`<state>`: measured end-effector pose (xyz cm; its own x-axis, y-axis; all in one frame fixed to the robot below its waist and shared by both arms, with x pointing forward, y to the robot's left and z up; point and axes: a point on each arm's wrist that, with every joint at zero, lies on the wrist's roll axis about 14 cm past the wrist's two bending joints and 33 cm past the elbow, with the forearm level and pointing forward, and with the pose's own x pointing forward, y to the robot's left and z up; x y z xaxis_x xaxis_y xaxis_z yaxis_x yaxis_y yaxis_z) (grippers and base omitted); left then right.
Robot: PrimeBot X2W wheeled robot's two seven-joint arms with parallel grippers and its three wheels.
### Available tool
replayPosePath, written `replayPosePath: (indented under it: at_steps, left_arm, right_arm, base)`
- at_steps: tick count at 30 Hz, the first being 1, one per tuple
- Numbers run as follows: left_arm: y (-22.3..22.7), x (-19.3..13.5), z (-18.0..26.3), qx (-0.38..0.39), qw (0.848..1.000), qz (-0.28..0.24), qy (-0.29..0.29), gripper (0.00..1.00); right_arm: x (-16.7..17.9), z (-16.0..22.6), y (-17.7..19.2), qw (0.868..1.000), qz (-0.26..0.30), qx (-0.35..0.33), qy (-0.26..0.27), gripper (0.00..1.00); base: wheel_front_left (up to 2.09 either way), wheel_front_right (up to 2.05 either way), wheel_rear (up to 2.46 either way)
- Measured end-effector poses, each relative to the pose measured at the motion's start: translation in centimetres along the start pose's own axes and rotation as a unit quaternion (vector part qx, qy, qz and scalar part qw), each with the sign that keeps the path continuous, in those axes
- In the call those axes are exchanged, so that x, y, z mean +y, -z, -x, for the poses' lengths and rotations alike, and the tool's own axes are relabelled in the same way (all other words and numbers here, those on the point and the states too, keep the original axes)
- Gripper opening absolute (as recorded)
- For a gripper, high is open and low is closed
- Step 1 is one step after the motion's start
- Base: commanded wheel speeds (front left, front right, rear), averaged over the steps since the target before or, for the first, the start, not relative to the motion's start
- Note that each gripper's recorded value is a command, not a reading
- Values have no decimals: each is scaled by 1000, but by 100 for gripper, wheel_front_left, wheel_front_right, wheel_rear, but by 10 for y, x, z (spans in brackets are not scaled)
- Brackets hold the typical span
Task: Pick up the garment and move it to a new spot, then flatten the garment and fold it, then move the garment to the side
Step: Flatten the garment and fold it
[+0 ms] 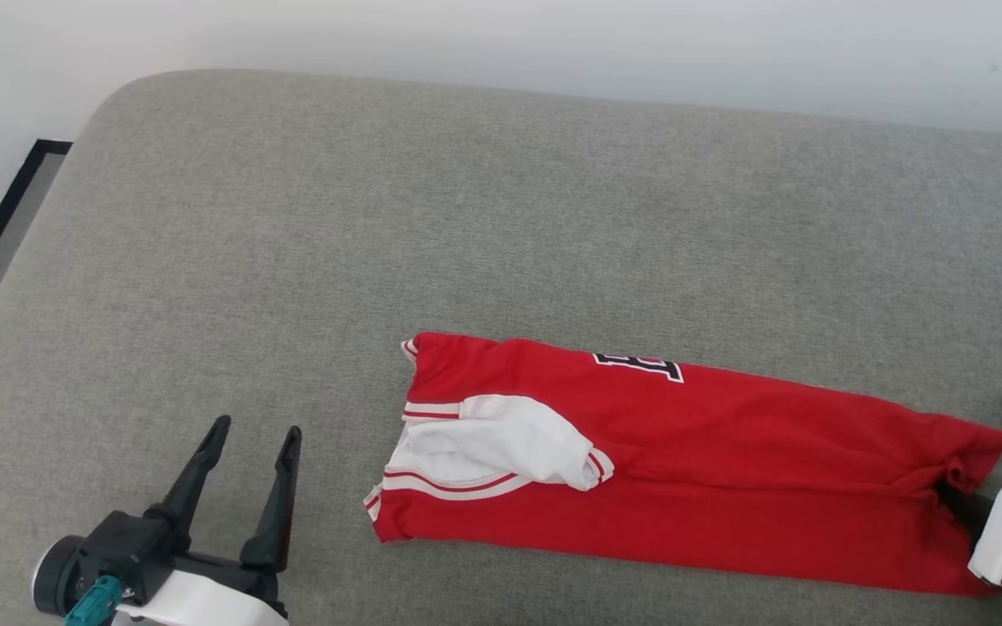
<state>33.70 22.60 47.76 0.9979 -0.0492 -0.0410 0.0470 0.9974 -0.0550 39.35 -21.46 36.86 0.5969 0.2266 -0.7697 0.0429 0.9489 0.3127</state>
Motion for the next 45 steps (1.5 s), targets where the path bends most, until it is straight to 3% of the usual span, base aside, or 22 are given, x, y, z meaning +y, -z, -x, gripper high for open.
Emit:
replayPosePath:
  at_steps: [5,10,19,24,29,34,40,45]
  left_arm:
    - [-2,-6,-7,-3,1000,-1,14,100]
    - [1,-17,-16,1,999,7,36,100]
    - [5,-29,-36,5,998,6,63,100]
    - [6,-31,-41,6,998,12,69,100]
    - [3,-30,-41,2,998,12,66,100]
    - [4,-28,-39,2,998,20,56,100]
    - [9,-28,-35,10,998,33,52,100]
    - [13,-25,-33,15,998,35,46,100]
  right_arm:
    - [-13,8,-13,999,-20,-37,12,0]
    - [-58,33,-42,992,-34,-102,67,0]
    - [-154,97,-71,964,-54,-169,200,0]
    - [-170,117,-81,954,-57,-188,227,0]
    - [-128,104,-79,970,-22,-170,173,0]
    - [-39,87,-68,986,67,-136,63,0]
    - [52,75,-51,982,146,-110,-48,0]
    - [119,60,-37,968,194,-87,-132,0]
  base:
    - [0,0,0]
    - [0,0,0]
    - [0,0,0]
    - [0,0,0]
    - [0,0,0]
    - [0,0,0]
    - [0,0,0]
    - [0,0,0]
